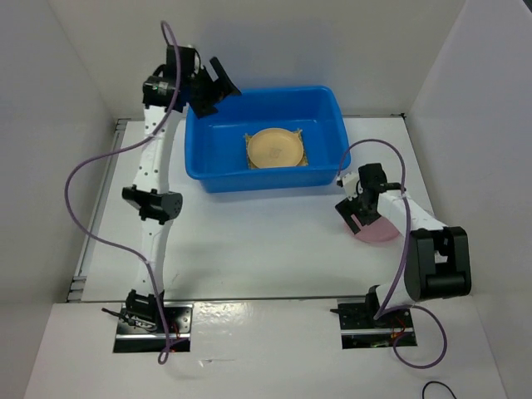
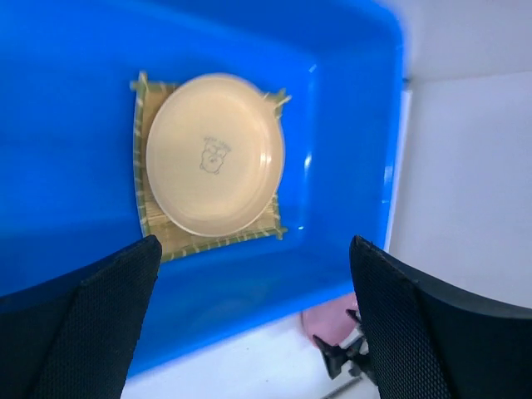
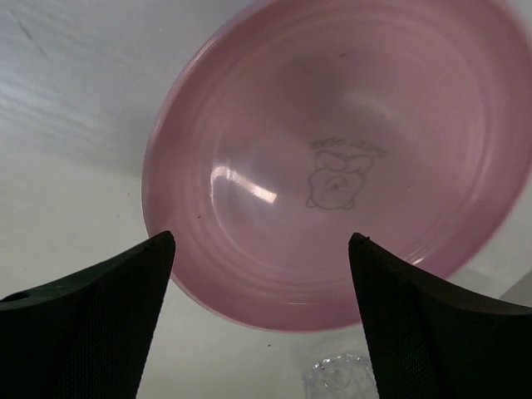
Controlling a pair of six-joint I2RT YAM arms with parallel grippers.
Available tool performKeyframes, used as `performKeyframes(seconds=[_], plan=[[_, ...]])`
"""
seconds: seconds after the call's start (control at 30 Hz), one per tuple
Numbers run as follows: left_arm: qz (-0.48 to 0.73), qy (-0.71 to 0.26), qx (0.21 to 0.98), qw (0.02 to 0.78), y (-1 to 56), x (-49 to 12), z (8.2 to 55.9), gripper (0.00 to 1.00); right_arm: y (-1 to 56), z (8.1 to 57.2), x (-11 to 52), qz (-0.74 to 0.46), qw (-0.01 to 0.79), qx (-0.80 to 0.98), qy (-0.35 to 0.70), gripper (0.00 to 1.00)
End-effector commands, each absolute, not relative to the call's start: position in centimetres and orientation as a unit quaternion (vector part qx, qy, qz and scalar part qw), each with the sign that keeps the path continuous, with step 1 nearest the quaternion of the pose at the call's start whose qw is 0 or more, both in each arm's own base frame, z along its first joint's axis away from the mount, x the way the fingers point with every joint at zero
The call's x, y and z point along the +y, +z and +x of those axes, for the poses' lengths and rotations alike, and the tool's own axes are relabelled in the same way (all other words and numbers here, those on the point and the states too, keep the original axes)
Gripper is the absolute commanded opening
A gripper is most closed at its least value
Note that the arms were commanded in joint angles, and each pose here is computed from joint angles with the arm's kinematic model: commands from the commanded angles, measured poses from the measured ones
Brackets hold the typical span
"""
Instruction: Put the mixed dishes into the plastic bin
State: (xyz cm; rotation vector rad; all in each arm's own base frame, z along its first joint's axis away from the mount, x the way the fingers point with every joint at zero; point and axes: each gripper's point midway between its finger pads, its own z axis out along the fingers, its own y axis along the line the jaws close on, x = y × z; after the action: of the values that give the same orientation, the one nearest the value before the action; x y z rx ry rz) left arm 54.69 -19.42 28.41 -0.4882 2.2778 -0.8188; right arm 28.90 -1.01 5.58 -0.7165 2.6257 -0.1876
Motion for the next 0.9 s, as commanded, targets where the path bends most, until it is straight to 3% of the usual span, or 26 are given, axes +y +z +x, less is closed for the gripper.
performKeyframes(seconds=[0.0, 0.03, 0.23, 0.4, 0.43, 0.53, 0.87], plan=[[-0.137, -0.243, 0.864, 0.419, 36.3, -16.8, 49.3, 1.0, 5.2, 27.5, -0.3, -0.325, 0.178, 0.928, -0.049, 0.89], [-0.136, -0.222, 0.883, 0.39, 34.5, -17.0, 48.6, 1.0, 4.5, 27.0, 0.0, -0.342, 0.165, 0.924, -0.046, 0.88], [-0.129, -0.184, 0.887, 0.403, 36.8, -15.6, 45.0, 1.0, 2.4, 25.7, 0.9, -0.361, 0.112, 0.926, -0.016, 0.81], [-0.131, -0.152, 0.903, 0.381, 35.6, -14.3, 43.0, 1.0, 4.9, 28.4, 1.4, -0.331, 0.167, 0.929, -0.027, 0.8], [-0.128, -0.146, 0.902, 0.384, 35.9, -13.9, 42.5, 1.0, 7.1, 30.2, 0.9, -0.303, 0.215, 0.927, -0.046, 0.8], [-0.131, -0.139, 0.903, 0.384, 36.1, -13.3, 41.4, 1.0, 9.5, 32.1, -1.0, -0.269, 0.255, 0.926, -0.075, 0.81], [-0.15, -0.132, 0.903, 0.382, 34.4, -10.5, 39.2, 1.0, 6.5, 34.2, -10.6, -0.185, 0.181, 0.965, -0.047, 0.85]])
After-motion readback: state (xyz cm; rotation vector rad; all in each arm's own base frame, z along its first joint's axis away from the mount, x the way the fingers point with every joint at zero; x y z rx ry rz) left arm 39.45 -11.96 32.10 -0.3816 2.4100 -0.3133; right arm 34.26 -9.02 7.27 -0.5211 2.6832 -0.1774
